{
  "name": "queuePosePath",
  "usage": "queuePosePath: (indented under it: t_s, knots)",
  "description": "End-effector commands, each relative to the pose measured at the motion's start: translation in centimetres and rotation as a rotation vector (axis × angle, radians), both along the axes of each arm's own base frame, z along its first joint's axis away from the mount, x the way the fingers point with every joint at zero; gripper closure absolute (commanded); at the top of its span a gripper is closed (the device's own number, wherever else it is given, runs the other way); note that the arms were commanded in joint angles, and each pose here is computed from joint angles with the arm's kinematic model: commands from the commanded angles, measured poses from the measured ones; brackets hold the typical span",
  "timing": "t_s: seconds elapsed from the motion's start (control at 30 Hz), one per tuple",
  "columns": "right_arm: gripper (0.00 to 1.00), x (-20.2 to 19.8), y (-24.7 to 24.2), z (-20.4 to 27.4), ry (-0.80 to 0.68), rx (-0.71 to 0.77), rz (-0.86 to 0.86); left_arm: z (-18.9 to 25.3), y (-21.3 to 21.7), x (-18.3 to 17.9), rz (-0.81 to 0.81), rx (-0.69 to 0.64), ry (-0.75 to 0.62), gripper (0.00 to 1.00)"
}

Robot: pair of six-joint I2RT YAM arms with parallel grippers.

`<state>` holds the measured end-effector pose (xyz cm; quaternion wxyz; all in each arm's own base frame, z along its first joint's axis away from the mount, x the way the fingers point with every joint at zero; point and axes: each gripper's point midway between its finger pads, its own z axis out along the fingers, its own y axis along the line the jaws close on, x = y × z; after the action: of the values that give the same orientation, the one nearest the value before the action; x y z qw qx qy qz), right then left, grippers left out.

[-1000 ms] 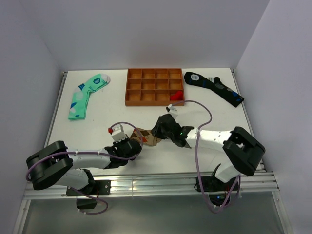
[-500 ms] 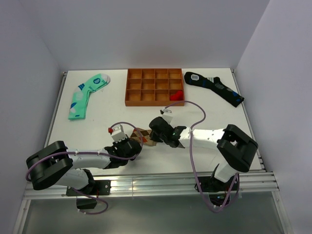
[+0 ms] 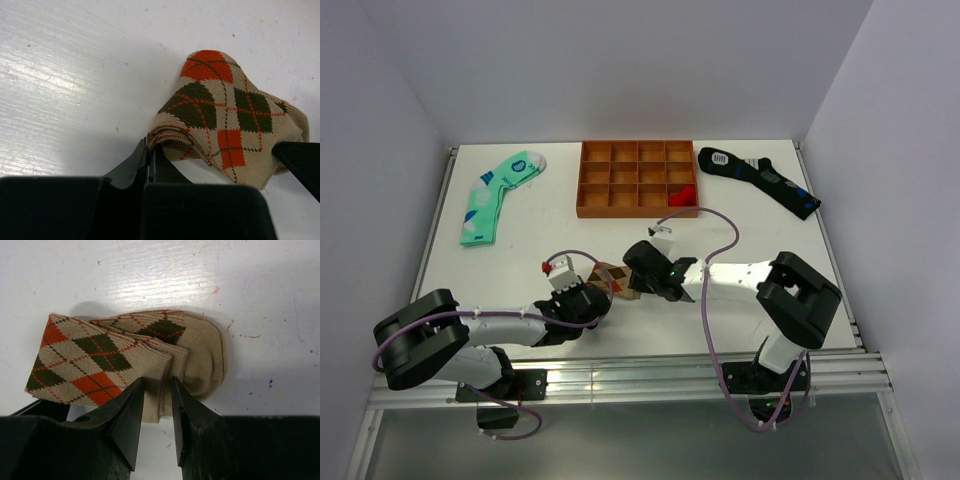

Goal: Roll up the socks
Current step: Adjust the sock at the center of the board.

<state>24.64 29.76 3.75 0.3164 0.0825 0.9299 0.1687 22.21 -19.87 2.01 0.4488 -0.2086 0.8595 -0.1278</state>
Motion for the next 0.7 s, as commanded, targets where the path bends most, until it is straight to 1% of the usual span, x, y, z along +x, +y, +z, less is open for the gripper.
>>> queuePosePath:
  t_s: [0.0,0.1,0.2,0.23,0.33,0.4,0.53,0.67]
  knots:
    - [0.64,1.3,1.0,1.3,-0.043,0.012,-0.021,0.7,0.3,0.3,0.018,0.008,-0.019,1.0]
    - [0.69,1.4,1.0,1.4,-0.048,0.008,-0.023,0.7,0.3,0.3,0.018,0.01,-0.02,1.0]
    - [0.81,1.5,0.9,1.5,-0.047,-0.001,-0.027,0.7,0.3,0.3,0.018,0.01,-0.02,1.0]
    - [0.87,1.5,0.9,1.8,-0.053,0.004,-0.027,0.7,0.3,0.3,0.018,0.011,-0.019,1.0]
    - [0.94,1.6,0.6,2.8,-0.07,0.003,-0.029,0.4,0.8,0.1,0.026,0.032,-0.008,1.0]
    - [0.96,1.7,0.3,3.4,-0.083,-0.012,-0.035,0.2,1.1,0.1,0.033,0.042,-0.003,1.0]
    - [0.98,1.8,-0.5,4.5,-0.105,-0.02,-0.047,0.0,1.4,0.0,0.044,0.065,0.005,0.99]
    - [0.99,1.6,-1.0,4.1,-0.101,-0.035,-0.049,-0.2,1.3,0.0,0.045,0.07,0.008,0.96]
